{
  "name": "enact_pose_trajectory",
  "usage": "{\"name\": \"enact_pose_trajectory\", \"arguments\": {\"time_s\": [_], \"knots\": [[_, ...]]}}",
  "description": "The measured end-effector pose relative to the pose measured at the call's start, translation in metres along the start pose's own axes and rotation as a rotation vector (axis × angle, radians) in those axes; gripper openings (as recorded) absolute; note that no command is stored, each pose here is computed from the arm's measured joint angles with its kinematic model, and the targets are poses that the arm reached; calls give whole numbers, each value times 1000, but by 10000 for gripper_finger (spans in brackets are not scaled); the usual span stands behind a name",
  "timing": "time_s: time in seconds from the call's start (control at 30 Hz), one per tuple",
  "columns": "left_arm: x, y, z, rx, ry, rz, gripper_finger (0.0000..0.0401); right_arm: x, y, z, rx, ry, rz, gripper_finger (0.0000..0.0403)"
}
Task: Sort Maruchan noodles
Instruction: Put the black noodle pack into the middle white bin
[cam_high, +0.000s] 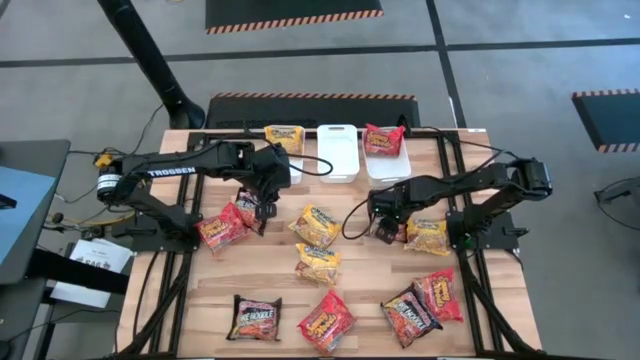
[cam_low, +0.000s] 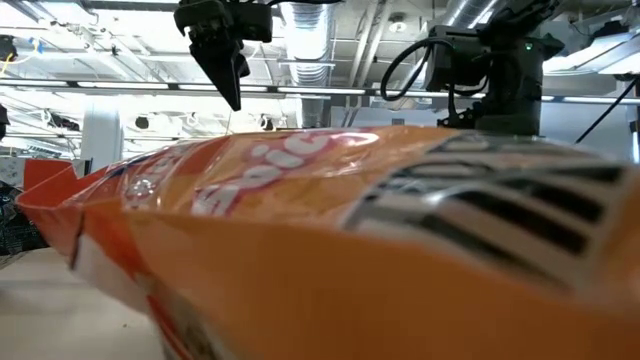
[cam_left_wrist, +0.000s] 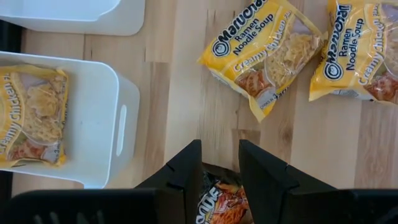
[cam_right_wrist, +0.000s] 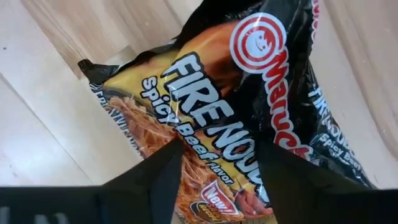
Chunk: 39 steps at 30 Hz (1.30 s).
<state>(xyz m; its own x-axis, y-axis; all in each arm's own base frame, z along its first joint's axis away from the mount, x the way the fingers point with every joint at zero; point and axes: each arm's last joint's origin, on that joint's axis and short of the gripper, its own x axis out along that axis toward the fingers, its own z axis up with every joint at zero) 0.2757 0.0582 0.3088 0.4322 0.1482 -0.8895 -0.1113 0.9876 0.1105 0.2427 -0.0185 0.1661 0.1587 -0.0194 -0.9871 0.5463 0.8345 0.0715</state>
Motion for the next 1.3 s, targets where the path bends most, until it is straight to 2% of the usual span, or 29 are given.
{"name": "enact_pose_trajectory", "arguments": {"time_s": [0.3, 0.4, 0.63, 0.93, 1.13, 1.3], "knots": [[0, 0, 0, -12, 1, 0, 96, 0, 9, 4, -4, -68, 45, 50], [0, 0, 0, -20, 2, 0, 96, 0, 9, 5, -6, -77, 52, 11], [-5, 0, -5, -25, 38, 5, 96, -7, 17, 9, -23, -86, 68, 5], [-26, 1, -11, -47, -23, 16, 96, -46, 49, 23, -115, -187, 105, 4], [-34, 1, -13, -53, -49, 26, 96, -79, 61, 40, -212, -351, 52, 3], [-35, 1, -14, -53, -53, 36, 96, -101, 51, 62, -279, -504, -73, 3]]}}
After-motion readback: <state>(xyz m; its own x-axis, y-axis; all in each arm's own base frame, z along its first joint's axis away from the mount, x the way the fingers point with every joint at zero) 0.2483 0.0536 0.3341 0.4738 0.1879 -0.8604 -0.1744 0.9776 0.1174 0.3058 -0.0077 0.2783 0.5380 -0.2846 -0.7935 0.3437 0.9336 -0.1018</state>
